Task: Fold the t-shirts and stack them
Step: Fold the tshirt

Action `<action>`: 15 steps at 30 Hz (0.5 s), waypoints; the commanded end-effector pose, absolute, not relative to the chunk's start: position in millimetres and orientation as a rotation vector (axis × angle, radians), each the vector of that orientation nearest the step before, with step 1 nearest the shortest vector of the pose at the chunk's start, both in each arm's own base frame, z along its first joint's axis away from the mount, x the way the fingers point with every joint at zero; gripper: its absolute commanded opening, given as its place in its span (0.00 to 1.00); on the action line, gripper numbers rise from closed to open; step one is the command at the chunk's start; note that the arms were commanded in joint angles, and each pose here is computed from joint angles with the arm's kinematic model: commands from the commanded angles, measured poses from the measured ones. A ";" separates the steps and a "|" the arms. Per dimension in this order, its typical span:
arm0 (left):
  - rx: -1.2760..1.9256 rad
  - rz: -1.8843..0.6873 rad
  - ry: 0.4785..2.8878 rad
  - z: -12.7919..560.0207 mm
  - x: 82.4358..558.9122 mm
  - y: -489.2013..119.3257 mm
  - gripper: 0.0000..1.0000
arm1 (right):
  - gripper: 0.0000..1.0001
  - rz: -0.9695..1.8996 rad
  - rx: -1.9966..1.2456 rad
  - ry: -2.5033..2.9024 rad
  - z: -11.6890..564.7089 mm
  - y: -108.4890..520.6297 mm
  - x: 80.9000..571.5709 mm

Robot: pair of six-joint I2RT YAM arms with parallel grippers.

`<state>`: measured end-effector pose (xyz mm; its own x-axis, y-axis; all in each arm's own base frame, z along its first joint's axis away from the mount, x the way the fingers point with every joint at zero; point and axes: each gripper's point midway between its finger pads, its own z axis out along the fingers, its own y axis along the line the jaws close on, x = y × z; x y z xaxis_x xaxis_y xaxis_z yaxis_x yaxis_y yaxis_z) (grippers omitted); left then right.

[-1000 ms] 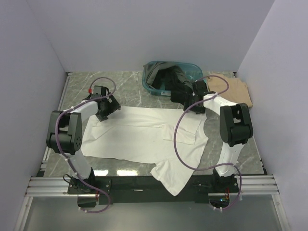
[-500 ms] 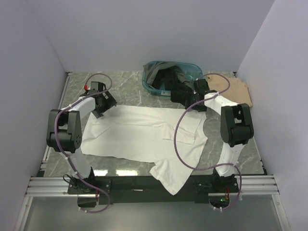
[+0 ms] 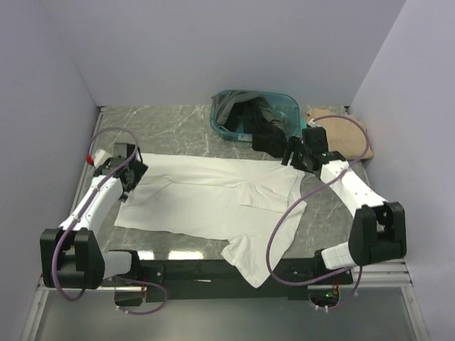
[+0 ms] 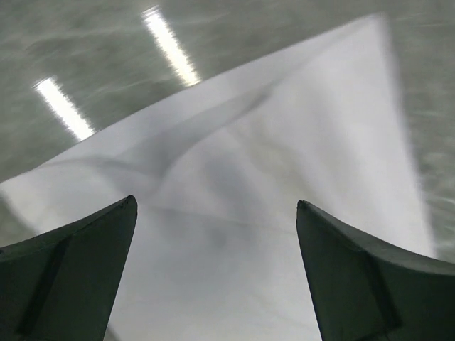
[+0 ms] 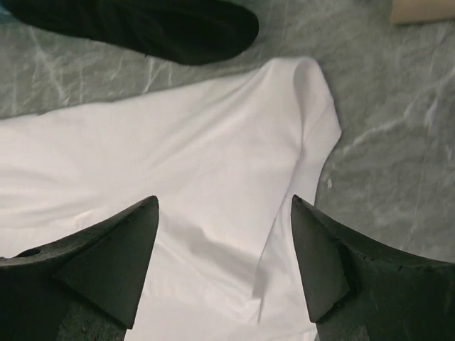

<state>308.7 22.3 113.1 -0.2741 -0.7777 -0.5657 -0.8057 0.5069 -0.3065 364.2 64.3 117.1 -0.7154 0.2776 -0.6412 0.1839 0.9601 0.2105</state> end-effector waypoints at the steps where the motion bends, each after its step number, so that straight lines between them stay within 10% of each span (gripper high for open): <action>1: -1.523 0.267 2.019 80.9 247.0 49.0 0.99 | 0.81 0.291 0.371 2.252 148.3 74.4 359.0; 15: -1.706 0.082 1.973 17.9 208.1 67.1 0.97 | 0.83 0.356 0.351 2.232 154.4 82.0 344.9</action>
